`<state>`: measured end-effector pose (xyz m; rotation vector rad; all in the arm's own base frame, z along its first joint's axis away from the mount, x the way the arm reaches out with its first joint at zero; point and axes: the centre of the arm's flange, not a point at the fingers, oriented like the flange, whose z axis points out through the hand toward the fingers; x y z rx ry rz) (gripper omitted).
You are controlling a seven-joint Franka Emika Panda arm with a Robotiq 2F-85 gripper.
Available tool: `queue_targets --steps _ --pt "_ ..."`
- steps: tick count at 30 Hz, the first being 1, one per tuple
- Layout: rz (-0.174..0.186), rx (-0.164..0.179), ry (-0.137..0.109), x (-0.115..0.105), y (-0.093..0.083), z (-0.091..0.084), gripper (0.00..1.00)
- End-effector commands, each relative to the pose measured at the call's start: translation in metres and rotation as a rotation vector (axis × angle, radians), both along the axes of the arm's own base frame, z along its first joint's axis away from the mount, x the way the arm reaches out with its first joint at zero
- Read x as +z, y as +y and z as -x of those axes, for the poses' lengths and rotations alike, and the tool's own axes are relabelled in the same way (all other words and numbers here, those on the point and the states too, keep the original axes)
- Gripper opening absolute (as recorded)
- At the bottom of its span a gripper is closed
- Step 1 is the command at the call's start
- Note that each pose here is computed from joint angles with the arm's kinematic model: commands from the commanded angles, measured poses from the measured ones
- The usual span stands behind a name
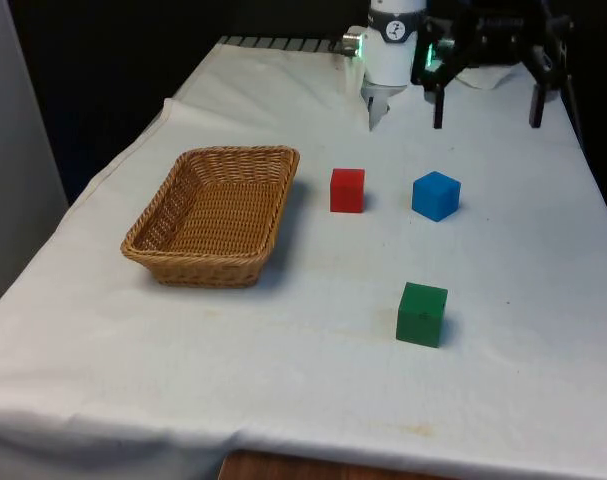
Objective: Pick up exactly two blocks and place them into the basket.
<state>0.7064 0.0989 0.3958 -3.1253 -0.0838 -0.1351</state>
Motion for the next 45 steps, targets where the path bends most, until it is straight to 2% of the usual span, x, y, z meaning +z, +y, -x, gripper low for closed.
queue_targets --steps 1,6,7,12,14,15,17,18,25,26,31,33,34,35,38,43,44,45 --pt "-0.004 0.002 -0.009 -0.006 0.003 -0.001 1.0" --pt "0.003 0.015 -0.006 -0.027 0.003 -0.002 1.0" --pt "0.008 0.011 0.002 -0.026 0.001 -0.001 1.0" --pt "0.013 0.03 -0.003 -0.049 -0.002 -0.006 1.0" --pt "0.02 0.037 -0.008 -0.06 -0.008 -0.01 1.0" --pt "0.026 0.032 -0.006 -0.056 -0.006 -0.008 1.0" --pt "0.022 0.039 -0.01 -0.063 -0.01 -0.011 1.0" --pt "0.026 0.045 -0.012 -0.072 -0.013 -0.015 1.0" --pt "0.043 0.062 -0.021 -0.102 -0.025 -0.03 1.0" --pt "0.049 0.059 -0.021 -0.099 -0.023 -0.027 1.0" --pt "0.052 0.071 -0.029 -0.122 -0.032 -0.041 1.0" --pt "0.045 0.07 -0.03 -0.127 -0.033 -0.044 1.0" --pt "0.055 0.068 -0.029 -0.126 -0.034 -0.043 1.0" --pt "0.043 0.068 -0.03 -0.129 -0.034 -0.045 1.0" --pt "0.037 0.068 -0.031 -0.128 -0.033 -0.046 1.0" --pt "0.041 0.066 -0.03 -0.135 -0.034 -0.047 1.0" --pt "0.046 0.067 -0.03 -0.13 -0.033 -0.046 1.0" --pt "0.041 0.066 -0.028 -0.139 -0.034 -0.047 1.0"
